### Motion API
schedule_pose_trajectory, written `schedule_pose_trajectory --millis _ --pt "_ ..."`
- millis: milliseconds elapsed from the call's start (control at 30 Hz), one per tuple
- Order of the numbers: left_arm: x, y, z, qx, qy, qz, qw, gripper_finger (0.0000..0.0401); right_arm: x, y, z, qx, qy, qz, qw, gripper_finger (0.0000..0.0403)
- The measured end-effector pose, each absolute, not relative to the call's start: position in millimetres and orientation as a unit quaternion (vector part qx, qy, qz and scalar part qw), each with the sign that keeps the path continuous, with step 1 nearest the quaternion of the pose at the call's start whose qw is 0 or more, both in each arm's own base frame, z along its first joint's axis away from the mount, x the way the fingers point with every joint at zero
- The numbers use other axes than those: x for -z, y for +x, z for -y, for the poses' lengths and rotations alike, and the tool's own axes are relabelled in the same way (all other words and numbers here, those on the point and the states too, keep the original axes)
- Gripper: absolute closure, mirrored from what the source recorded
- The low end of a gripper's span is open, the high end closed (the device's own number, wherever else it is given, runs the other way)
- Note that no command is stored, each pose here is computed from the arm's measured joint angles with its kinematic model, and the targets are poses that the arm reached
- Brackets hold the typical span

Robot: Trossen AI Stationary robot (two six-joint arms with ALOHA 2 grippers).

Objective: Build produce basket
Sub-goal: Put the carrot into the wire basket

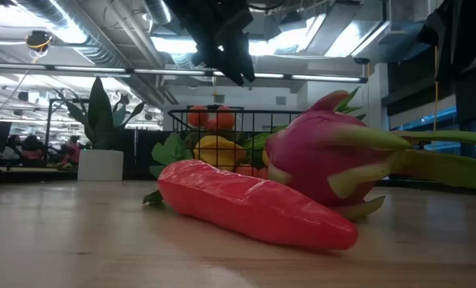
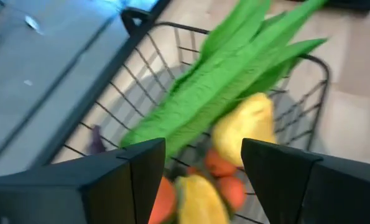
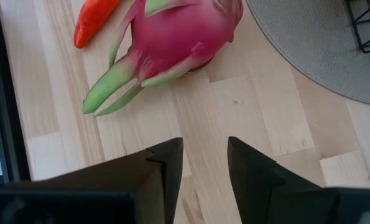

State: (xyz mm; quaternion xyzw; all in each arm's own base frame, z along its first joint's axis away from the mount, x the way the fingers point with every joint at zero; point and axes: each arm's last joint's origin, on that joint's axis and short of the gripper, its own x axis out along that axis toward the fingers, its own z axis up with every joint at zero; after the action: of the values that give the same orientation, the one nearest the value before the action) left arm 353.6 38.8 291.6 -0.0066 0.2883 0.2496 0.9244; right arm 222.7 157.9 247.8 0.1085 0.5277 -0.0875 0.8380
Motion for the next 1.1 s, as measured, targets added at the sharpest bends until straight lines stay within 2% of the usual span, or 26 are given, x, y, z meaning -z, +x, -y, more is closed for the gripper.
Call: schedule_pose_trajectory --millis 100,300,433,600,733,833,1100 --pt "-290 354 -29 -0.215 -0.047 -0.291 0.931 0.0195 -248 223 -158 0.087 0.109 -0.528 0.838 0.0287" --pt "-276 347 17 -0.038 -0.076 -0.387 0.918 0.0196 -248 223 -158 0.087 0.108 -0.528 0.838 0.0287" --pt "-260 340 54 0.027 -0.032 -0.452 0.891 0.0197 -248 223 -158 0.087 0.108 -0.528 0.838 0.0287" --pt "-252 337 103 0.108 0.047 -0.445 0.888 0.0197 -248 222 -158 0.078 0.092 -0.53 0.839 0.0287" --pt "-241 334 130 0.122 0.128 -0.439 0.881 0.0197 -248 222 -158 0.074 0.083 -0.532 0.84 0.0287" --pt "-231 339 143 0.108 0.147 -0.432 0.883 0.0197 -248 223 -158 0.073 0.083 -0.531 0.84 0.0287" --pt "-201 361 164 0.129 0.124 -0.392 0.902 0.0197 -249 225 -159 0.064 0.08 -0.521 0.847 0.0287"
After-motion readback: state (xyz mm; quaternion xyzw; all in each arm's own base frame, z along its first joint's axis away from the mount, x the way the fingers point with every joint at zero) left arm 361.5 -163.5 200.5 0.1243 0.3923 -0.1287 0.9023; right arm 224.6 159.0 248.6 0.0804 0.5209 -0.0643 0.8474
